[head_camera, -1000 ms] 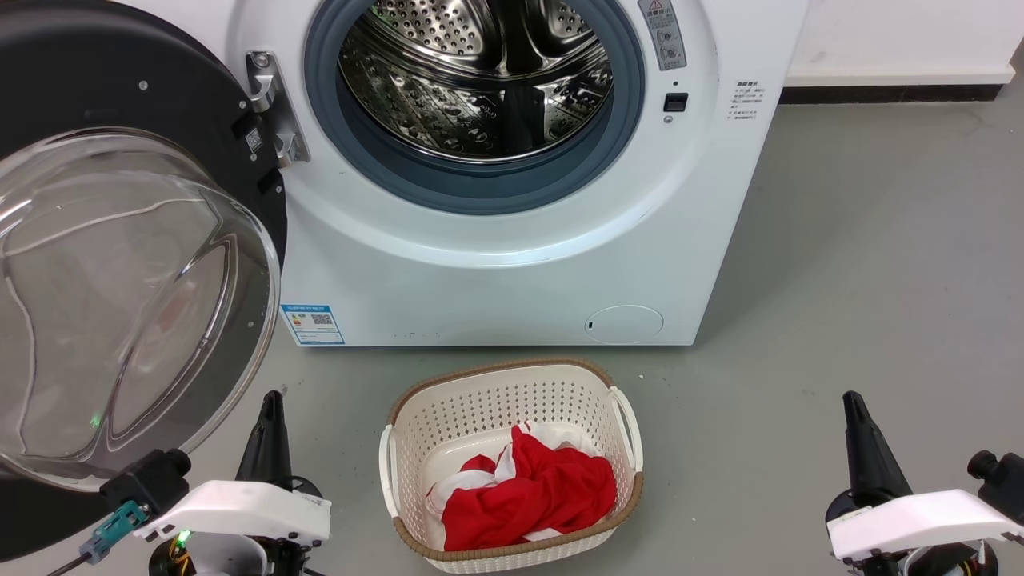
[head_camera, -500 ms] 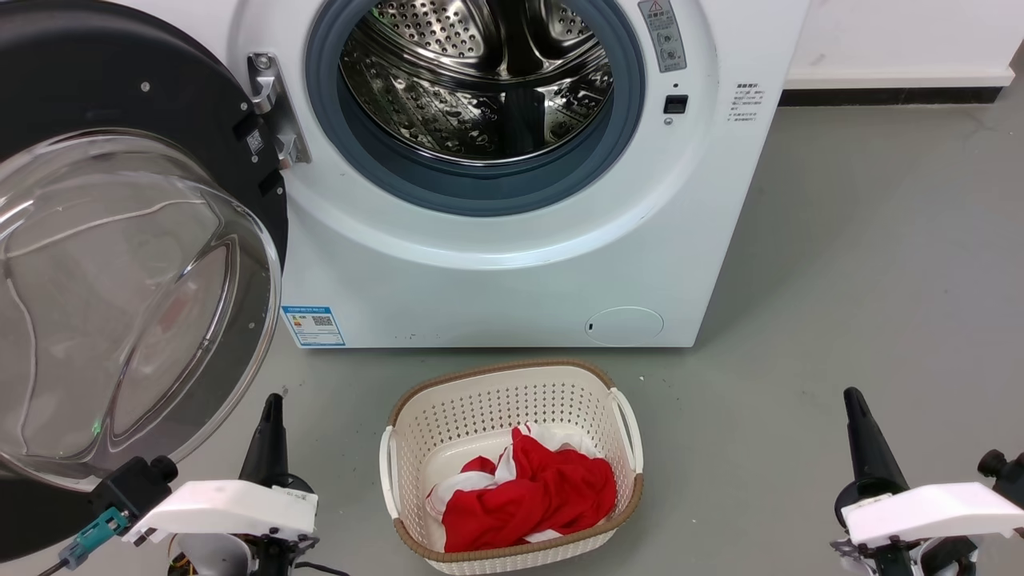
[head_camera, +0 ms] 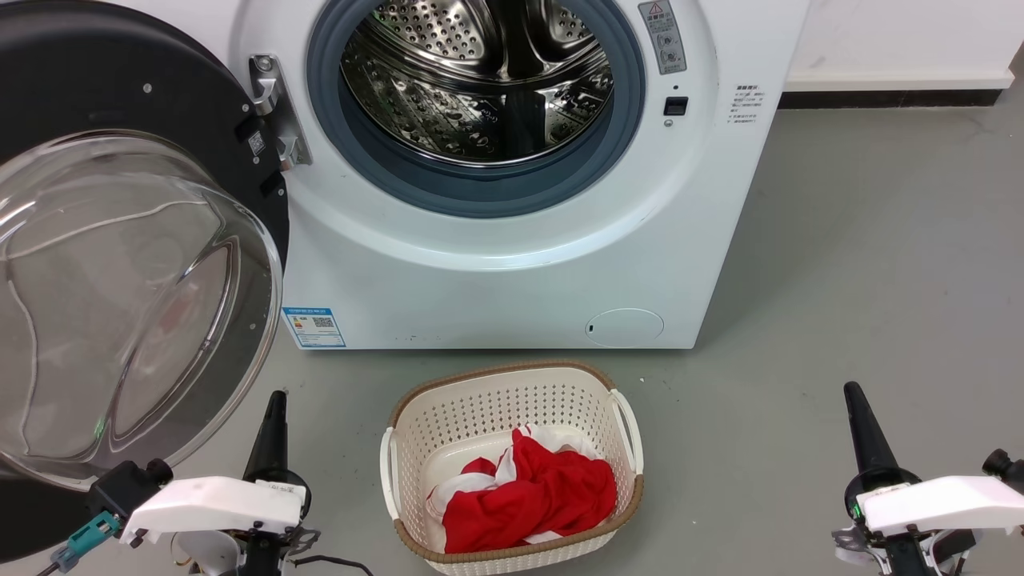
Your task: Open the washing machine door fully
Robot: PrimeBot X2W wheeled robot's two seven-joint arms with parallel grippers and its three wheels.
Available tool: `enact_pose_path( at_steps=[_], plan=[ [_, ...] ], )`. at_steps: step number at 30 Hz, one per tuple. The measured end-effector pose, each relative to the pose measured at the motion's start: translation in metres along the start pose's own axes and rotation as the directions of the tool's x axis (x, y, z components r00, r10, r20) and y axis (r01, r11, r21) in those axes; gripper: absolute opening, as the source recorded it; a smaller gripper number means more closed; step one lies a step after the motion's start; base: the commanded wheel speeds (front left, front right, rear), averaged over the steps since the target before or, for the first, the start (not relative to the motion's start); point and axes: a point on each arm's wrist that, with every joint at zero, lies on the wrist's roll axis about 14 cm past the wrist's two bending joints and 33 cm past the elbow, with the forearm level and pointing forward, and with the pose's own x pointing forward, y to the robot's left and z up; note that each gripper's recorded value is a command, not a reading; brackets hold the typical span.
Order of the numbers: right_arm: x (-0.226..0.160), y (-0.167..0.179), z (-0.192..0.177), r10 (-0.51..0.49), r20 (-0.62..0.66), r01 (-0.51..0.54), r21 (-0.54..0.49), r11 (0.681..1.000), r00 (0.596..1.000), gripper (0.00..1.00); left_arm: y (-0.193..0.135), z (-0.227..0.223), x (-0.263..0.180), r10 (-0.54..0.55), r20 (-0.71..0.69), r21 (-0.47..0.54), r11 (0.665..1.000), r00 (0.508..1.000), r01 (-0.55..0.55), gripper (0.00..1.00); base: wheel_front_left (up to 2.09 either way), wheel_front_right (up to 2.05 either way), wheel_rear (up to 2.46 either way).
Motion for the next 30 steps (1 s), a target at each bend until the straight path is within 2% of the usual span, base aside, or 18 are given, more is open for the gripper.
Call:
enact_pose_path(
  at_steps=[15,30],
  plan=[
    [0.0035,0.0020,0.0020,0.004,-0.004,-0.004,0.156,0.988,1.000,0.00,-0.0017,0.0001,0.0001,-0.015,-0.014,-0.160,0.987,1.000,0.012,0.00,0.00,0.00,0.00],
    [0.0061,0.0040,0.0036,0.013,-0.007,-0.010,0.292,0.956,1.000,0.00,-0.0045,0.0014,0.0003,-0.036,-0.019,-0.301,0.953,0.999,0.029,0.00,0.00,0.00,0.00]
  ],
)
